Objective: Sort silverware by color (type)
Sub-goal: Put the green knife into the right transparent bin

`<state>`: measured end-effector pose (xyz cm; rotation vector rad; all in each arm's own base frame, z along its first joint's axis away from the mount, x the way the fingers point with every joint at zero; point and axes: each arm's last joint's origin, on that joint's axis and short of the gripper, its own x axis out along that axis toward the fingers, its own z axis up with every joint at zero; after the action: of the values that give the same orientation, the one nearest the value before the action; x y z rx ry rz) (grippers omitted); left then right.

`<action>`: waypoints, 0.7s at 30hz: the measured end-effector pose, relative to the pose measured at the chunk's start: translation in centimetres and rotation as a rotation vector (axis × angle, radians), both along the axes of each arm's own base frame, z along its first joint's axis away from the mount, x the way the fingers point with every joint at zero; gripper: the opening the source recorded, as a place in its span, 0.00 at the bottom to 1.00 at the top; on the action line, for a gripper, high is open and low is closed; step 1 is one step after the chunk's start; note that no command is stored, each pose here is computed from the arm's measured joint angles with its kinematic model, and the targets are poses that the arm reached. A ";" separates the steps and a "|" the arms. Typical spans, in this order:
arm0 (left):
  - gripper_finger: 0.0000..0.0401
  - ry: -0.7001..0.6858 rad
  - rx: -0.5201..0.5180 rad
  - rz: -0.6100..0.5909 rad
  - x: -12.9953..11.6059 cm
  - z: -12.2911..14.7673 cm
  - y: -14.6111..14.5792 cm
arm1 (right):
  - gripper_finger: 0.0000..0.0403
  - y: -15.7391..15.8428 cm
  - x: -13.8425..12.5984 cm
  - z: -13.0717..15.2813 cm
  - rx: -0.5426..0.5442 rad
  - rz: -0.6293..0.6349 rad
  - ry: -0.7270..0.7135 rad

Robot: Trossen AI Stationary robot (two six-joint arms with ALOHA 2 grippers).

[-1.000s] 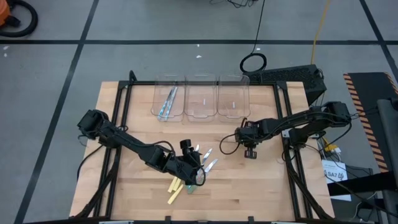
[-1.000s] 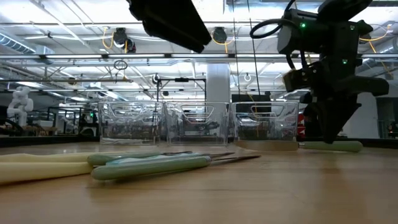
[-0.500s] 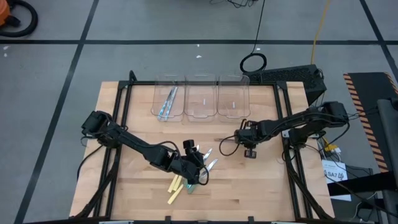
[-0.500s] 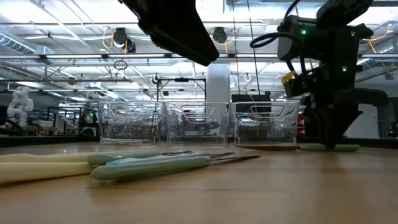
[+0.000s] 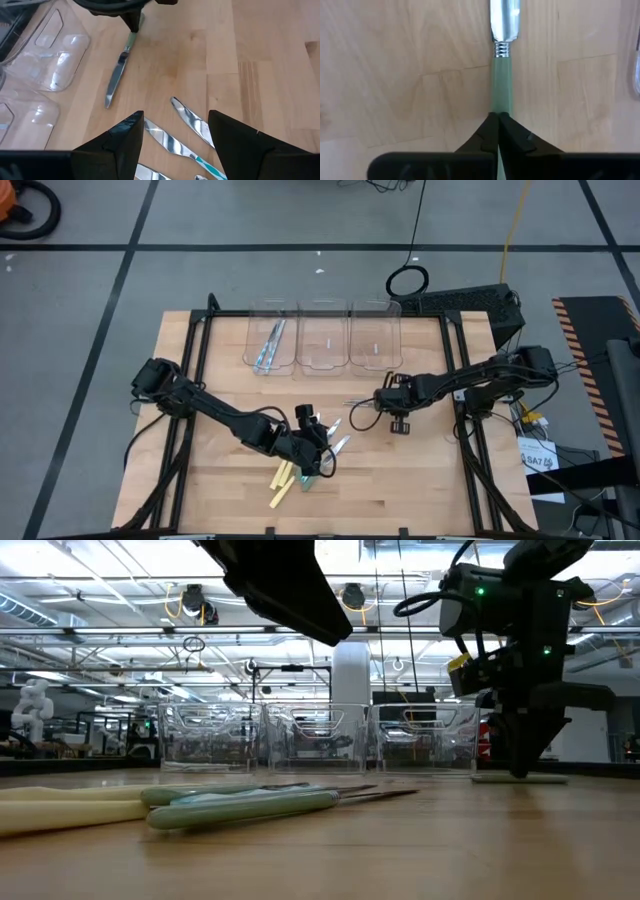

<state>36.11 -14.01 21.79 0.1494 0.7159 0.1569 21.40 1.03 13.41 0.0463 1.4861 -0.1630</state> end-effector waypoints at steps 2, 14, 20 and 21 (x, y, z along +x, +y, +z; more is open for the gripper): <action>0.57 -0.008 0.006 -0.009 0.1 0.1 0.0 | 0.00 0.1 -0.1 0.3 0.020 0.000 -0.012; 0.57 0.021 0.159 -0.134 3.2 -5.3 0.2 | 0.00 0.2 -0.5 1.1 0.066 -0.014 -0.032; 0.57 -0.009 0.148 -0.111 5.0 -6.5 2.8 | 0.00 0.2 -0.4 1.1 0.067 -0.005 -0.044; 0.57 -0.013 0.132 -0.113 5.2 -6.6 3.3 | 0.00 0.2 -0.3 1.1 0.067 -0.002 -0.050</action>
<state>41.33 -10.67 15.18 0.3141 0.6825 0.0970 21.07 1.22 14.51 0.1058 1.4413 -0.1127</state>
